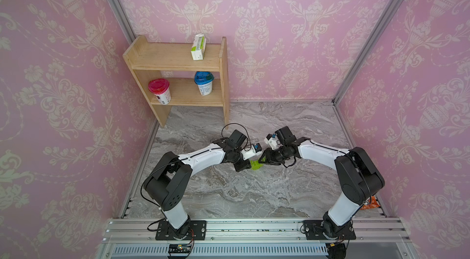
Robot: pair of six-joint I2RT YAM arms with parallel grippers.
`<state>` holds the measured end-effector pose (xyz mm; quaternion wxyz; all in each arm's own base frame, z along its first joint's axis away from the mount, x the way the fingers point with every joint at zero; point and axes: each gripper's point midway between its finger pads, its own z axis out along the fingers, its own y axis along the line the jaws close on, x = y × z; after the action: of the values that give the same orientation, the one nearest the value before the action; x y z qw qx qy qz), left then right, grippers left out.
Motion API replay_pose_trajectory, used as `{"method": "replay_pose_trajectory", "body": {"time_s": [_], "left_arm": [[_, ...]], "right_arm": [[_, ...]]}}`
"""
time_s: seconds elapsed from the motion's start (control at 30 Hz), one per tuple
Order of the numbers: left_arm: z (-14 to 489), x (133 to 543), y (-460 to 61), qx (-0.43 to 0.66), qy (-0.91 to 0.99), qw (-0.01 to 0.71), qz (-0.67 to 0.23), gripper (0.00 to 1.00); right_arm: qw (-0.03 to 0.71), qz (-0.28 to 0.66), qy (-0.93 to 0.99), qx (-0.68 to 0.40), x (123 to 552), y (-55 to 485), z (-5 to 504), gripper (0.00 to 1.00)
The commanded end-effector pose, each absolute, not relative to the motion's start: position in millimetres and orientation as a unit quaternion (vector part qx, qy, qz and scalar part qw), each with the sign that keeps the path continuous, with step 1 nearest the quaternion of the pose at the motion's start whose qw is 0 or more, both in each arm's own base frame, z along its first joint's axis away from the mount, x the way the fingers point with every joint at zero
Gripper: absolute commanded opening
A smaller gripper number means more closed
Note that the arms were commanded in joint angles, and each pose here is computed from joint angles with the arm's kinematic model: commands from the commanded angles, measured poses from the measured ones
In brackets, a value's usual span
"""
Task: Assemble the letter v with lego
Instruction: Assemble the lego brick with the lego brick.
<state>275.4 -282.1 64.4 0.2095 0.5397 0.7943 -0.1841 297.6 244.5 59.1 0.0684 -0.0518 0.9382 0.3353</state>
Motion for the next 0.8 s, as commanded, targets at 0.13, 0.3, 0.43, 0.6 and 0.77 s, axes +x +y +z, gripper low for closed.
{"method": "replay_pose_trajectory", "body": {"time_s": [0.13,0.3,0.43,0.6,0.77], "left_arm": [[36.6,264.5,-262.7,0.51,0.837,0.147,-0.137,0.0],[30.3,261.7,-265.6,0.498,0.844,0.133,-0.149,0.0],[30.1,260.7,-268.9,0.494,0.844,0.136,-0.159,0.0],[34.7,262.8,-268.7,0.499,0.841,0.141,-0.152,0.0],[41.5,265.6,-269.5,0.513,0.834,0.148,-0.141,0.45]], "right_arm": [[0.073,0.322,0.943,-0.053,301.4,240.7,54.2,0.42],[0.075,0.322,0.942,-0.054,301.5,240.8,54.7,0.42],[0.074,0.323,0.942,-0.053,300.6,241.2,53.8,0.42],[0.074,0.325,0.941,-0.055,300.7,241.5,54.5,0.44],[0.074,0.324,0.941,-0.06,299.6,242.0,55.4,0.63]]}}
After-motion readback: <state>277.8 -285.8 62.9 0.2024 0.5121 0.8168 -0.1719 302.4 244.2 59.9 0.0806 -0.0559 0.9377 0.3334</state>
